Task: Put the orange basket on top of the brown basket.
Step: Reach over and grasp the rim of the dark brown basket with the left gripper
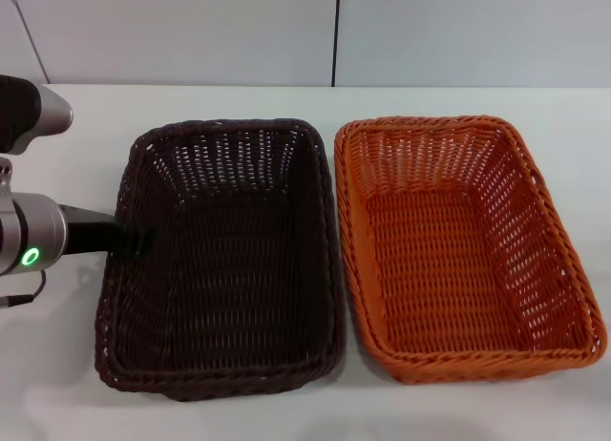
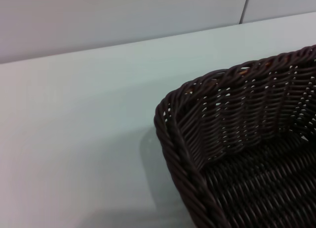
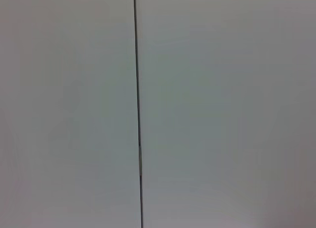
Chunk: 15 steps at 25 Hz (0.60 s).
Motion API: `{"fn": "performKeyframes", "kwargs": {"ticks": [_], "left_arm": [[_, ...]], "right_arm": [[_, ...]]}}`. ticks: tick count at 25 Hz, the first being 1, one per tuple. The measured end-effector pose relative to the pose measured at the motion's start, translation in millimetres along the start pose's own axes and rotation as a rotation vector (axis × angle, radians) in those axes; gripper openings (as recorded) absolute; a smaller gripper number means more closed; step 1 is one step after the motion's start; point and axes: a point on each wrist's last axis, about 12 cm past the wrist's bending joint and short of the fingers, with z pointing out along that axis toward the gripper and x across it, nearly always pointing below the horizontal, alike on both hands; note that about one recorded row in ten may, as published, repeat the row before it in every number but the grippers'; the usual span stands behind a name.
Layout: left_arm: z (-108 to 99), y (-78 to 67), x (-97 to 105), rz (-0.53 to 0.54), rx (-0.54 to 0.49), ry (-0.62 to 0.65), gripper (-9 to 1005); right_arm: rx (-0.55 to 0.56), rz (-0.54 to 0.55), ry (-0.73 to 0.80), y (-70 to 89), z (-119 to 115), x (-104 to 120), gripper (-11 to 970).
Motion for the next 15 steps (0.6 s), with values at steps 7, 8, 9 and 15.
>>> {"fn": "performKeyframes", "kwargs": {"ticks": [7,8,9,15], "left_arm": [[-8.8,6.8,-9.4,0.098,-0.009,-0.01,302],[-8.8,6.8,-9.4,0.098,-0.009,-0.01,285],[-15.1,11.2,-15.6,0.177,-0.013,-0.02,269],[-41.2,25.0,-39.2,0.467,0.082,-0.07,265]], "right_arm": [[-0.001,0.005,-0.01,1.5,1.1,-1.7,771],[-0.002,0.007,-0.012,2.0,1.7,-2.2,771],[-0.002,0.007,-0.013,2.3,2.1,-2.4,771],[-0.004,0.012,-0.022,3.8,3.0,-4.0,771]]}}
